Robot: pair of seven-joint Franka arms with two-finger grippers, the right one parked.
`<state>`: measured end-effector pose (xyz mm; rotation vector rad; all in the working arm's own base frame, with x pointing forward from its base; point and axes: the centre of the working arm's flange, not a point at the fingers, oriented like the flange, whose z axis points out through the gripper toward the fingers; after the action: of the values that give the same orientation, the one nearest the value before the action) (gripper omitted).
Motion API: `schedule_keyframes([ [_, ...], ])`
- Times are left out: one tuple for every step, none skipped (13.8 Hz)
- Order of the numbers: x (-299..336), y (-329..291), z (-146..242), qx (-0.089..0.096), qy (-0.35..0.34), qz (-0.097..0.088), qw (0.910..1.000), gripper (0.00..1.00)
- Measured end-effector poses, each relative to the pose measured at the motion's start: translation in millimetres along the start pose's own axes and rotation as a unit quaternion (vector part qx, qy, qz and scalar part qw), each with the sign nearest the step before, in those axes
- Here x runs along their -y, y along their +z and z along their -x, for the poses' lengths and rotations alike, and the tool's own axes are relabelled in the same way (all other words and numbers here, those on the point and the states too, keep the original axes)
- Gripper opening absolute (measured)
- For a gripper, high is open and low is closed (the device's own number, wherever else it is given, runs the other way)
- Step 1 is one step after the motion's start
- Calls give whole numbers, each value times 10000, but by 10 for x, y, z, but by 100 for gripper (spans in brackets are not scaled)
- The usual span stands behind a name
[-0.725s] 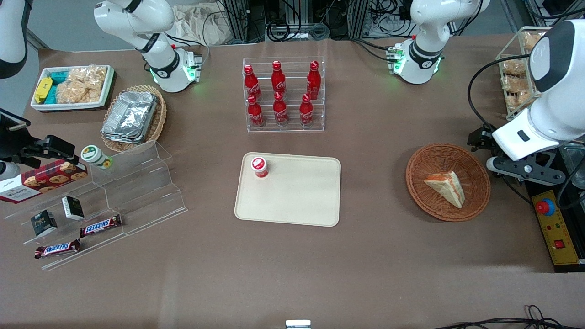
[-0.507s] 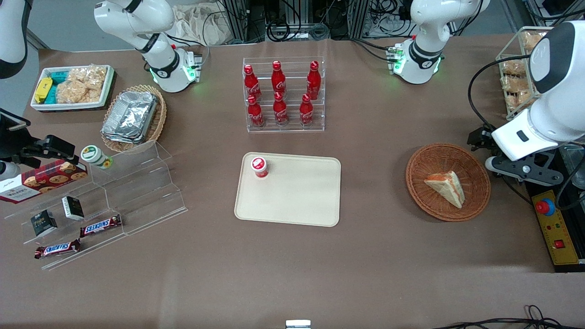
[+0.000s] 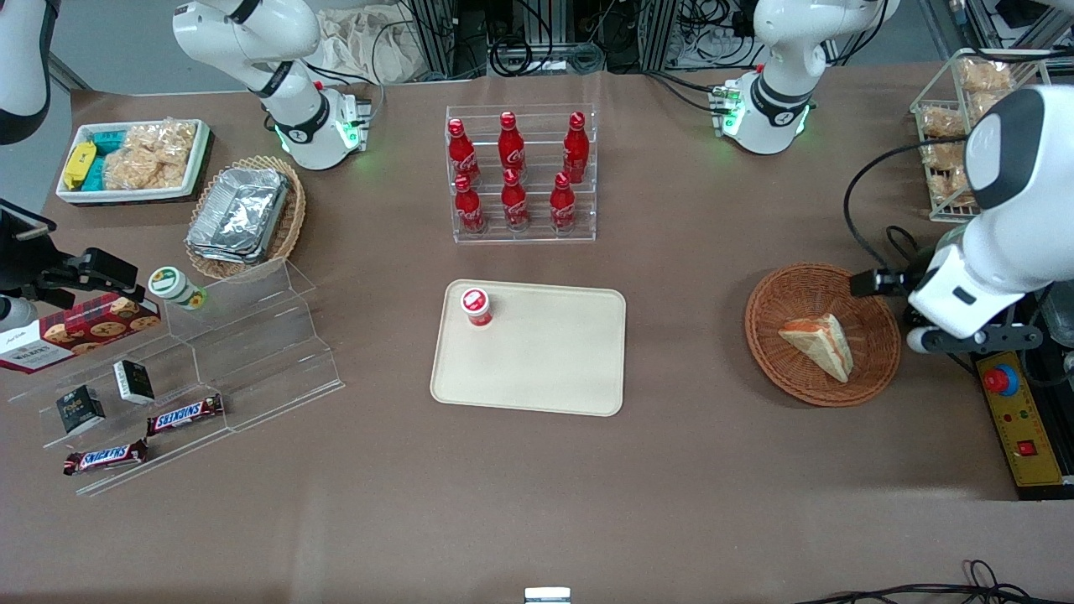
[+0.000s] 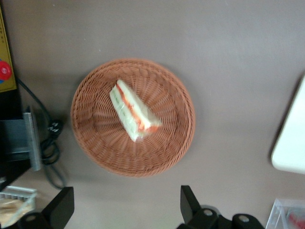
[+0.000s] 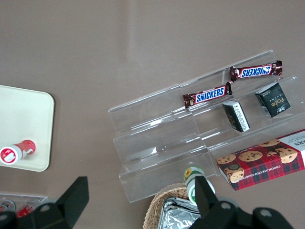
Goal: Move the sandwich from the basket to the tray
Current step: 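Lower the open left gripper over the sandwich in the wicker basket, then close the left gripper on the wrapped sandwich and lift it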
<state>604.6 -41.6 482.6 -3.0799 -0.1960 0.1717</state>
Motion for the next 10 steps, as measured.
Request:
schedule_keyframes([
  [9,189,-45,-102,-350,47,9993,100],
  [18,404,-70,-211,-756,101,9969,100],
  [18,624,-73,-309,-1101,160,9933,100],
  [21,862,-53,-387,-1372,218,9895,100],
  [55,1097,-16,-435,-1635,270,9852,100],
  [115,1301,27,-459,-1892,315,9804,100],
  [176,1470,70,-469,-2129,352,9753,100],
  [216,1610,107,-456,-2354,379,9701,100],
  [247,1717,128,-430,-2565,397,9648,100],
  [283,1814,136,-389,-2764,407,9594,100],
])
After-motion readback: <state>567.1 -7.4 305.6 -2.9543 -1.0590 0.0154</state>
